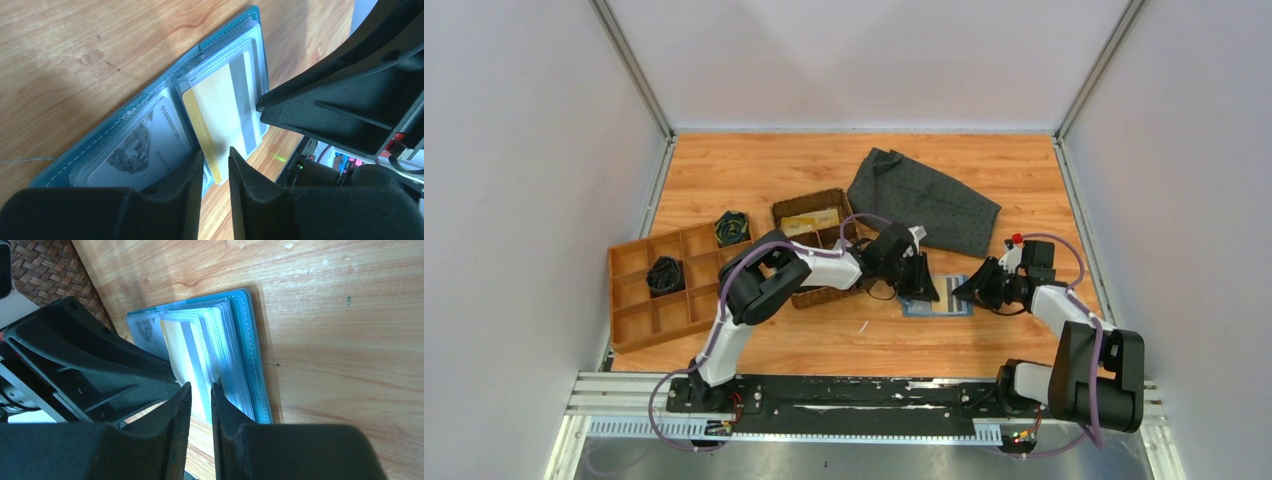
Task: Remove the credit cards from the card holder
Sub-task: Remove the credit card from the card holder.
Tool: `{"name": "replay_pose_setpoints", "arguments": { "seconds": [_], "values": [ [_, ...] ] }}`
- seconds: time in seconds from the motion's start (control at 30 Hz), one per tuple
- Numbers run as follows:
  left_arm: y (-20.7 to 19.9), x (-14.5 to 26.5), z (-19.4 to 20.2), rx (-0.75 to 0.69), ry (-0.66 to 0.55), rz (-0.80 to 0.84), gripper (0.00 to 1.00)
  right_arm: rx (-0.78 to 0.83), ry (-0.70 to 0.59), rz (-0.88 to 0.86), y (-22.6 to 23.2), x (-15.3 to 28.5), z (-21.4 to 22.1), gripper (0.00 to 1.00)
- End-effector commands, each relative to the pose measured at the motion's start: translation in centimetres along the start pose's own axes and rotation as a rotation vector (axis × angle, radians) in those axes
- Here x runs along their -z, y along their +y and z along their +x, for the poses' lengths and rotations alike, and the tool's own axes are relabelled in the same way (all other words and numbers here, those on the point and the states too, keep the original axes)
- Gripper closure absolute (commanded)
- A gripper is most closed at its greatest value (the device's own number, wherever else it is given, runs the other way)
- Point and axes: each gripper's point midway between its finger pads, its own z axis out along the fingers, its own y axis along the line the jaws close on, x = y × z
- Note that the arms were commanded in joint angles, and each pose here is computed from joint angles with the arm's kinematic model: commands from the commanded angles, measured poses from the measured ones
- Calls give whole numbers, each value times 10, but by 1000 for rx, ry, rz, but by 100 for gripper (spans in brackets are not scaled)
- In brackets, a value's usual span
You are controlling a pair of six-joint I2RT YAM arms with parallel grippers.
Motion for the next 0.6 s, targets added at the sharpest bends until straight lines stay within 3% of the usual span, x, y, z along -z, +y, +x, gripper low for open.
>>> {"name": "replay_pose_setpoints", "arguments": {
  "seconds": [0.0,0.13,0.23,0.57],
  "values": [
    [11,-4,4,21,-7,-8,76,-77,106,130,-35,-3,41,76],
    [10,0,1,37,-37,23,86,-83,110,136,-36,-4,41,76],
    [3,1,1,48,-41,80,100,-86,113,138,-37,-4,42,76],
    [5,11,-2,45,-79,89,100,-93,112,157,-39,-4,42,77]
  ]
}}
